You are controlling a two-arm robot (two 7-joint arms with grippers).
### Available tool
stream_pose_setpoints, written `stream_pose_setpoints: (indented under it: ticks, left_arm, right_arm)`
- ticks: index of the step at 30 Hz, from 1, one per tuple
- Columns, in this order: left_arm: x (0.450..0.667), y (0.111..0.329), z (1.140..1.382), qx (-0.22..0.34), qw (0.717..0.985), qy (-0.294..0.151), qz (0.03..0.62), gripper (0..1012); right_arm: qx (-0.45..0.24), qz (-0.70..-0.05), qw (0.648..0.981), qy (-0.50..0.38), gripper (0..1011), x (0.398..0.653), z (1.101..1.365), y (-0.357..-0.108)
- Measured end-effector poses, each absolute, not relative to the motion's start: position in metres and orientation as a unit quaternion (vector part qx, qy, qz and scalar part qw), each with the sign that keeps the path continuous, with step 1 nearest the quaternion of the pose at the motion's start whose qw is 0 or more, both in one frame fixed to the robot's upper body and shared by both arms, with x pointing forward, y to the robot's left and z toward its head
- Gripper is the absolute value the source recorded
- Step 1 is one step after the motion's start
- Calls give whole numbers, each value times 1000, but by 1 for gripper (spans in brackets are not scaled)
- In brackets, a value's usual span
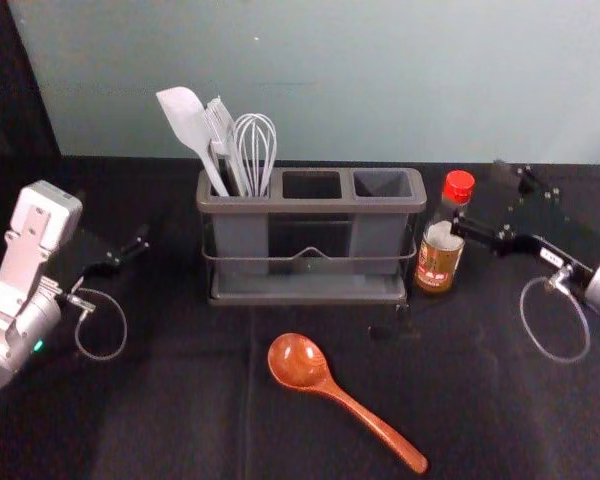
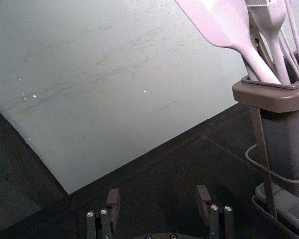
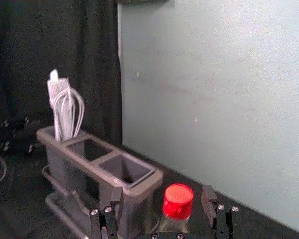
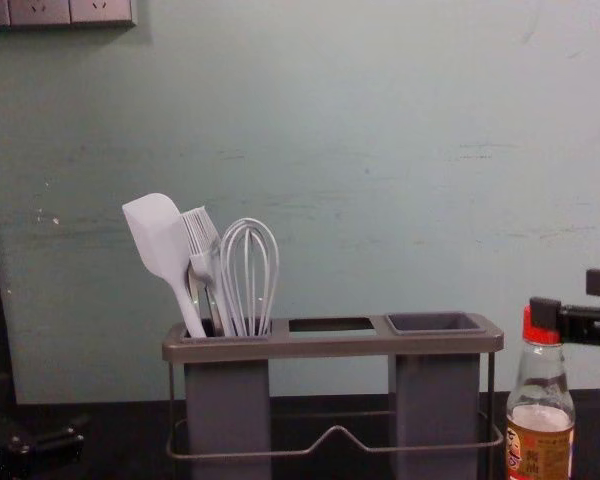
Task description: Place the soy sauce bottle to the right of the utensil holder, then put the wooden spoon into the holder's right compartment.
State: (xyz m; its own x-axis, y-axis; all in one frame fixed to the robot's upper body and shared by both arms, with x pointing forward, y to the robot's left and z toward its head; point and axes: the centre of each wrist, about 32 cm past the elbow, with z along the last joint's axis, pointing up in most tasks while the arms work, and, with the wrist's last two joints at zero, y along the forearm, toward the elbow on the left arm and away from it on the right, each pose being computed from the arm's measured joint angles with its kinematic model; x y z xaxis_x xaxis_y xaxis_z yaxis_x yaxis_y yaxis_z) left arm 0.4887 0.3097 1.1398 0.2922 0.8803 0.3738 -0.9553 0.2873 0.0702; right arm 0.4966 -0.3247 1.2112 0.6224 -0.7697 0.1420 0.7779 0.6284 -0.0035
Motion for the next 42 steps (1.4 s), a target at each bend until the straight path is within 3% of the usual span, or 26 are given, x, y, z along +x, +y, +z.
stream_pose_setpoints:
  ticks: [18,29,42]
  left_arm:
    - [489,310,1140,141,791,-132,580,1005]
    - [489,310,1140,142,791,-132,580,1005]
    - [489,310,1140,142,791,-132,580,1005]
  right_arm:
    - [-170,-380,909,-20,1003,442,1225,-288]
    - [-243,-367,897,40,1002,439,1230,-254]
    - [-293,-321,900,38,1002,448,1229,-218]
